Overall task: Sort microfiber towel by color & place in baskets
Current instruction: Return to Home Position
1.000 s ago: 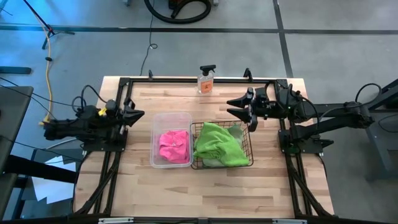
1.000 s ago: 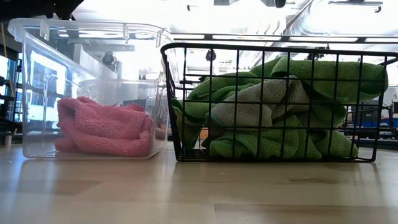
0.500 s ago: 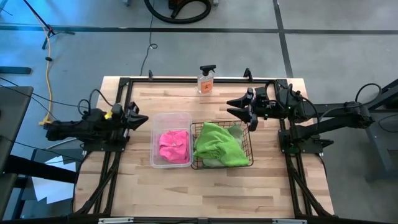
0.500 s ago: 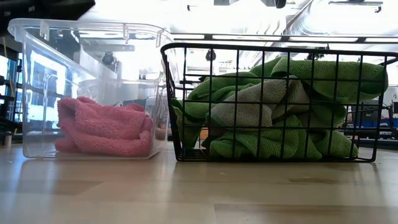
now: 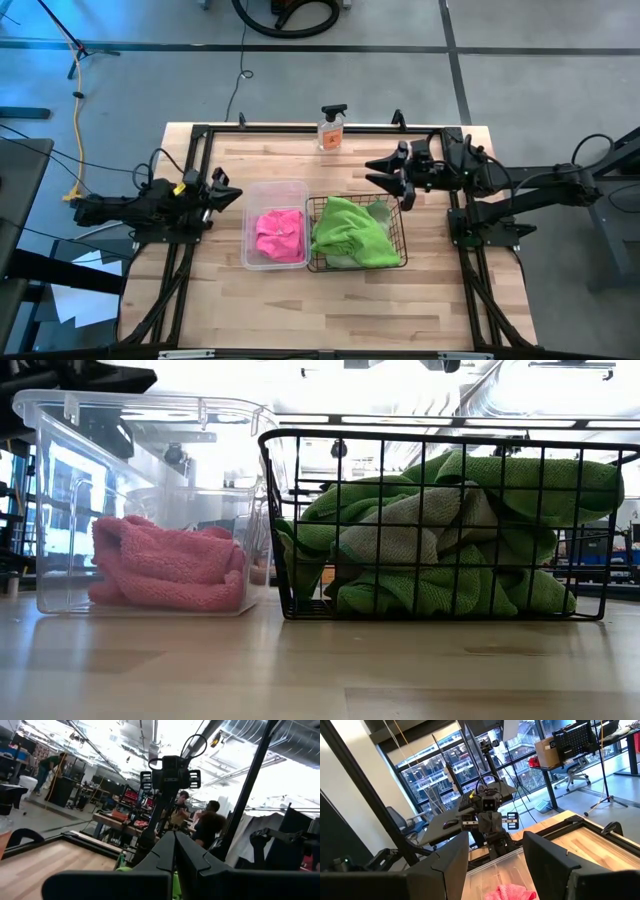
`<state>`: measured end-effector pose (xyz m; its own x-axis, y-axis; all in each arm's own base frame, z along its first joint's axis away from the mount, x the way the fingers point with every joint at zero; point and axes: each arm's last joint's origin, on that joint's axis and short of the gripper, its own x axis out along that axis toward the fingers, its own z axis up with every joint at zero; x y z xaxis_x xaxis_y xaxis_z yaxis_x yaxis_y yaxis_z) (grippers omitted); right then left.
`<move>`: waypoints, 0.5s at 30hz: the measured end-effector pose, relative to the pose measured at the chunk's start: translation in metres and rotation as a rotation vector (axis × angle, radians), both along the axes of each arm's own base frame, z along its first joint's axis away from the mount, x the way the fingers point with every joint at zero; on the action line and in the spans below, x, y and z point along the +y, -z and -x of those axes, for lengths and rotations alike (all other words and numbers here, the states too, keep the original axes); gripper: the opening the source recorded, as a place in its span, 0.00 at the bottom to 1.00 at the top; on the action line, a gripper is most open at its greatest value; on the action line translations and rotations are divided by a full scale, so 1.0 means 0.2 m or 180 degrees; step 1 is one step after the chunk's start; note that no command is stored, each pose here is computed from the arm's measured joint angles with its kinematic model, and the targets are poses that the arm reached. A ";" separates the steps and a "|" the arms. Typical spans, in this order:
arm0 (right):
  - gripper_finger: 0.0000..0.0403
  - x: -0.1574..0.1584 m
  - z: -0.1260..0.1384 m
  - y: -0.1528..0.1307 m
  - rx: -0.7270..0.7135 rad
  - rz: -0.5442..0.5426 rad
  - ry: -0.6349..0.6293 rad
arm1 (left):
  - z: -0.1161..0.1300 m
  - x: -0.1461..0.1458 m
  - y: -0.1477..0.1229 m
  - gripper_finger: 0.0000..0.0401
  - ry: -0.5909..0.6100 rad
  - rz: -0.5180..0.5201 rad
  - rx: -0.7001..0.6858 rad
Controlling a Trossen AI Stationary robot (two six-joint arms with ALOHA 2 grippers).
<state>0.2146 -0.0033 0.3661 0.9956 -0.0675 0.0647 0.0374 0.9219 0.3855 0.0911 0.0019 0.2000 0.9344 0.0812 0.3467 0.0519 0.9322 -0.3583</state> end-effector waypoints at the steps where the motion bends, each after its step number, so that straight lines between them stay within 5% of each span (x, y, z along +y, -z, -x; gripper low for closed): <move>1: 0.45 0.00 0.00 0.00 -0.0010 0.0000 -0.0001 | 0.00 0.00 0.00 0.00 -0.0001 -0.0004 0.0009; 15: 0.45 0.00 0.14 -0.09 -0.0283 0.0038 0.0003 | -0.03 0.00 0.12 0.00 0.0089 0.0416 0.0770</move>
